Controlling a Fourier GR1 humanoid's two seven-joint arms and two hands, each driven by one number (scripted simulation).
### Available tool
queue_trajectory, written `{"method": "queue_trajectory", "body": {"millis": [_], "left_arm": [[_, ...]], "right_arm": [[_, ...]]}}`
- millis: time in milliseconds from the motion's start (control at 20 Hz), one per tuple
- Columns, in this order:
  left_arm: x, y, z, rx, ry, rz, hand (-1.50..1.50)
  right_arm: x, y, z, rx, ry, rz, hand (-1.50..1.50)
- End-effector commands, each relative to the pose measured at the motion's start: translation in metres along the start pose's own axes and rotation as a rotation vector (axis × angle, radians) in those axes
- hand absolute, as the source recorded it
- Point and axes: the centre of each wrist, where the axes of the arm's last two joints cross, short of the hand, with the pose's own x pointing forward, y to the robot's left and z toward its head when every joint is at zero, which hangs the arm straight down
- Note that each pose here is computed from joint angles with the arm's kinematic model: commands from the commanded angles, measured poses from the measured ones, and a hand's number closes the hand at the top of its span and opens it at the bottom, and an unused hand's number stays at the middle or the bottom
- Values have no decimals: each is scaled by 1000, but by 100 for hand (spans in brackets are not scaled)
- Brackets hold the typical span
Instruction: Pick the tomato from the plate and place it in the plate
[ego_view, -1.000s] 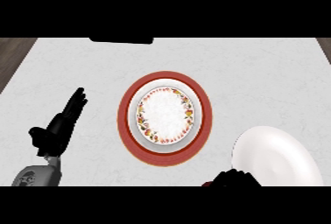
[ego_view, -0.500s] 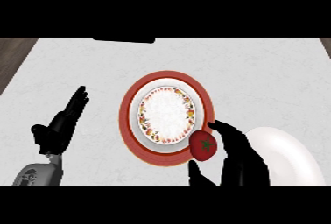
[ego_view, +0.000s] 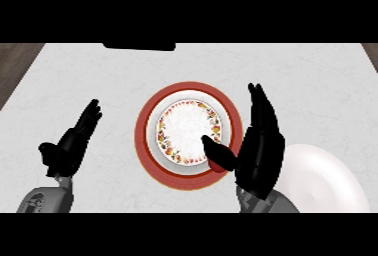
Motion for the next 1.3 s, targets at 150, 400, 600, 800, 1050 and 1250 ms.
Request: {"method": "queue_trajectory", "body": {"millis": [150,400,600,800,1050,1250], "left_arm": [[-9,9,6,23,31,16,0],[4,24,5,63,26,18,0],[-16,5,16,71,15,8,0],[-8,17,15,55,26,8,0],[-21,2,28,54,34,19,0],[3,9,10,51,15,3,0]], "right_arm": [[1,-3,1,-121,167,-405,-150],[-24,-16,22,-158,157,-499,-150],[-76,-34,53,-125,155,-452,-150],[-101,-40,62,-83,67,-421,-150],[-131,-80,61,-38,76,-382,-150],[-148,-57,74,-40,72,-369,-150]]}}
